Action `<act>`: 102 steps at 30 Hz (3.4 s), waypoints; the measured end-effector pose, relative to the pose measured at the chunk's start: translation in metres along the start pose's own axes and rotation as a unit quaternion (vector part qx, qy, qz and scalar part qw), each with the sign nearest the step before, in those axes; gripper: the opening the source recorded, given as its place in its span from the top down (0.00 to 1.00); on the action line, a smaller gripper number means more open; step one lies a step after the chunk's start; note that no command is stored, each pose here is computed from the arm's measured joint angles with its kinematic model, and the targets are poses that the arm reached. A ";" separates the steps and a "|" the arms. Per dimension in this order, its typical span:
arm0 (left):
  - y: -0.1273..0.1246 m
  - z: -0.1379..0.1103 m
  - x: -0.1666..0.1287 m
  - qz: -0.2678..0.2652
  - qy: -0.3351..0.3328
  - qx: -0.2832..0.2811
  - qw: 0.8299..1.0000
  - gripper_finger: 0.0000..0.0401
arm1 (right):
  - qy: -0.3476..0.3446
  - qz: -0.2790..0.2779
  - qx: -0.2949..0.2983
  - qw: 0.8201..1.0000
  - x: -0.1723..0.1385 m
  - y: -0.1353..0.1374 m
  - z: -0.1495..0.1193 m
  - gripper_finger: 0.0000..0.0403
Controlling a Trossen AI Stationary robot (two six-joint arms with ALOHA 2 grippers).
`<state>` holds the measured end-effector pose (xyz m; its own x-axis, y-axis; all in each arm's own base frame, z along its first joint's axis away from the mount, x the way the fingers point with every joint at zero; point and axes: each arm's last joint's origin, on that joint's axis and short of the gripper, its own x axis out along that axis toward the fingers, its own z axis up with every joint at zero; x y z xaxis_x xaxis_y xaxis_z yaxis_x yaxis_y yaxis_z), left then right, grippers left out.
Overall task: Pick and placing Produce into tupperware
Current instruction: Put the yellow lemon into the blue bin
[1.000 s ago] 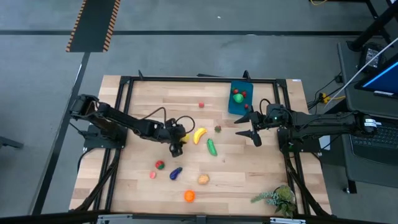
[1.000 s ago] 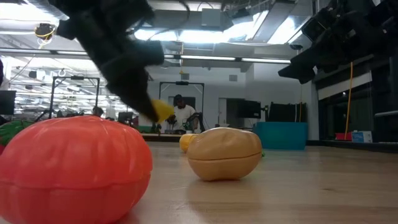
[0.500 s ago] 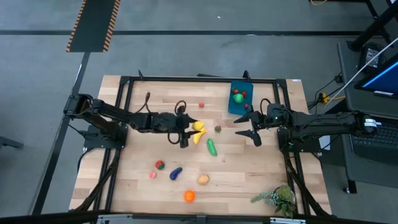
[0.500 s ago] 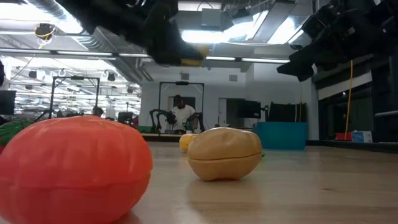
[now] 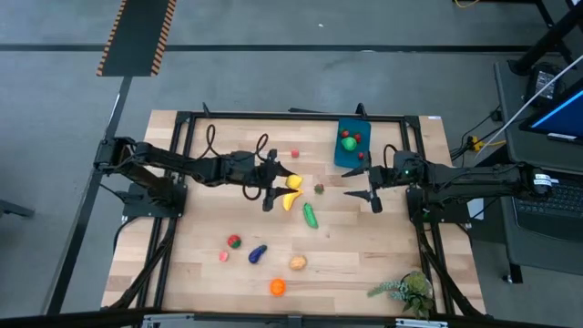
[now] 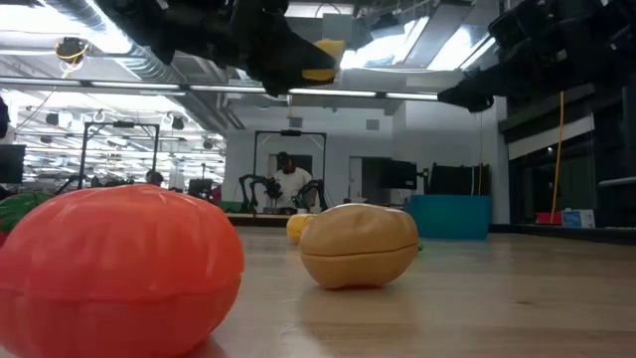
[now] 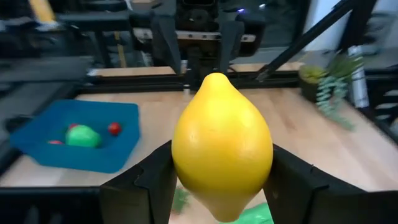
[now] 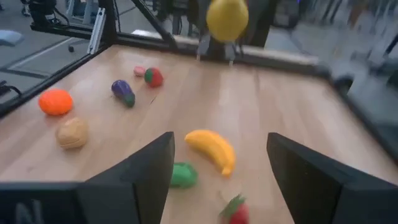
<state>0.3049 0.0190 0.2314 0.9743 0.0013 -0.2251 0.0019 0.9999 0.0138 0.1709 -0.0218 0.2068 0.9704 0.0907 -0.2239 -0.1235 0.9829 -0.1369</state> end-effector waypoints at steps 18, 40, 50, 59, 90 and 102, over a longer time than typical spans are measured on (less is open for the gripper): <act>0.027 -0.010 0.050 -0.154 0.054 -0.090 0.982 0.53 | 0.013 0.010 -0.071 0.997 0.025 -0.001 0.001 0.36; 0.036 -0.007 0.063 -0.170 0.083 -0.086 0.978 0.53 | 0.053 -0.011 -0.094 0.994 0.058 -0.011 0.023 0.36; 0.037 -0.009 0.062 -0.183 0.093 -0.100 0.974 0.53 | 0.116 0.032 -0.126 0.985 0.084 0.001 0.049 0.36; 0.037 -0.011 0.061 -0.185 0.103 -0.103 0.972 0.53 | 0.114 0.007 -0.101 0.988 0.085 -0.001 0.057 0.36; 0.035 -0.012 0.061 -0.201 0.104 -0.082 0.971 0.53 | 0.114 0.005 -0.066 0.991 0.086 0.000 0.057 0.36; 0.035 -0.013 0.060 -0.201 0.109 -0.082 0.970 0.53 | 0.112 0.014 -0.064 0.991 0.086 0.000 0.057 0.36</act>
<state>0.3609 0.0542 0.2053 0.8315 -0.4039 -0.3815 0.3184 0.9091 -0.2685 0.2657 -0.0049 0.2428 0.8971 0.0653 -0.4369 -0.1891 0.9506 -0.2464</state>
